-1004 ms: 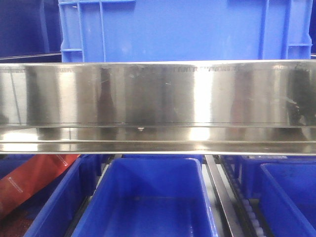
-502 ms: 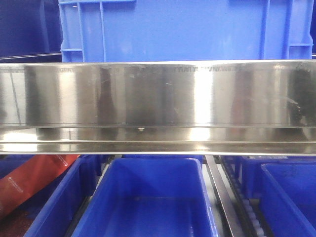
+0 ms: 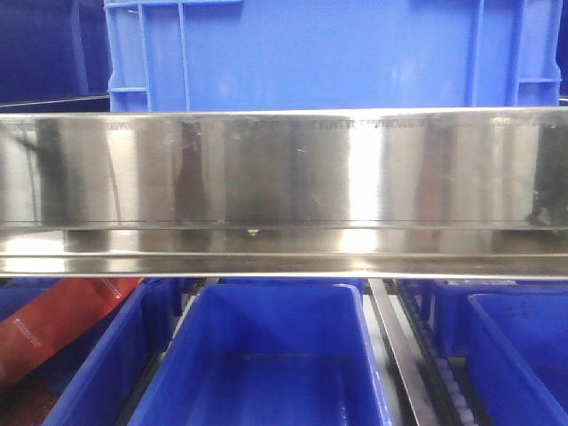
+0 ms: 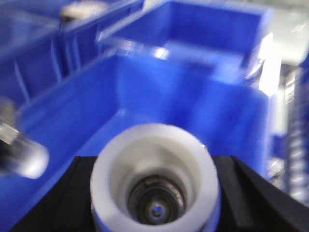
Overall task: Place valve from conveyor to right shelf box
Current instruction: 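Lower both valves into the blue bin and open both grippers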
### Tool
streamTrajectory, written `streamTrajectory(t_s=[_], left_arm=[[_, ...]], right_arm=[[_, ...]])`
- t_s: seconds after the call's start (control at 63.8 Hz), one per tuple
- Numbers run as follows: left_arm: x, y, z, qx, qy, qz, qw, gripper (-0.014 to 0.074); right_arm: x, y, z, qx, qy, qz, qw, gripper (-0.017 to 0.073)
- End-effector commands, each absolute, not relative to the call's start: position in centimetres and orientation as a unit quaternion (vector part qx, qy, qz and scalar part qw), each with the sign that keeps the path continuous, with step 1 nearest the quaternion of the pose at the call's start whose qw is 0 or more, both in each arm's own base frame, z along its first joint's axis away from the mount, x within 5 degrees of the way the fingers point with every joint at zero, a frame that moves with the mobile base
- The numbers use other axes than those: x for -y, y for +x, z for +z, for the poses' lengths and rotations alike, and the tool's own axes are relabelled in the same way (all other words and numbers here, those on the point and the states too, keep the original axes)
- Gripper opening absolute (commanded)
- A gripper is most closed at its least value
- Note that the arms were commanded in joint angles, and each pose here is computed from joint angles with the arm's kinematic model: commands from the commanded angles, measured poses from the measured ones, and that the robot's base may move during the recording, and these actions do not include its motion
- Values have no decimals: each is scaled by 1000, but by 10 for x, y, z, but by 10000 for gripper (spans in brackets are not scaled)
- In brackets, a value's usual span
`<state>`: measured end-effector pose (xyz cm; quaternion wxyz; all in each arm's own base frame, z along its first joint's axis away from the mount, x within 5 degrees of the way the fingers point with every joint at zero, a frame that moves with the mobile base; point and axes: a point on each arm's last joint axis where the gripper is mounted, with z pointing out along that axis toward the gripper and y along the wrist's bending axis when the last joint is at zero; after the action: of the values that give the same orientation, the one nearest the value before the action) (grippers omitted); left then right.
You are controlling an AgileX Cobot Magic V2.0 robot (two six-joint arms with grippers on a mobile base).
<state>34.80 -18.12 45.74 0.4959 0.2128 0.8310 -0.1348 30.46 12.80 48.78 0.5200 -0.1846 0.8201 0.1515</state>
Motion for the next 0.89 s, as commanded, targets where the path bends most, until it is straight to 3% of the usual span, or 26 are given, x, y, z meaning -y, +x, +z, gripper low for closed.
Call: streamTrajectory(t_s=[0.0,0.329,0.455,0.58,0.706,0.8,0.878], left_arm=[[189,357,452,-826,211,-147,502,-111],[207,387,403,-855,214,-147,449,-111],[208,389,399,-857,214,-147,445,-80],[208,389,399,-857,214,-147,445,100],[208,389,399,-857,214,-147,445,382],[208,389,399,-857,214,-147,445,558],[207,387,402,-857,214,-147,444,613]], right_arm=[[-135,320,483,-810,-186,149,535,-151],[-156,371,409,-873,-197,134,426,-146],[-157,373,404,-878,-198,133,416,-27],[-157,373,404,-878,-198,133,416,209],[-156,370,407,-879,-200,133,412,458],[-155,367,411,-876,-200,134,418,548],[-152,361,419,-872,-200,135,426,559]])
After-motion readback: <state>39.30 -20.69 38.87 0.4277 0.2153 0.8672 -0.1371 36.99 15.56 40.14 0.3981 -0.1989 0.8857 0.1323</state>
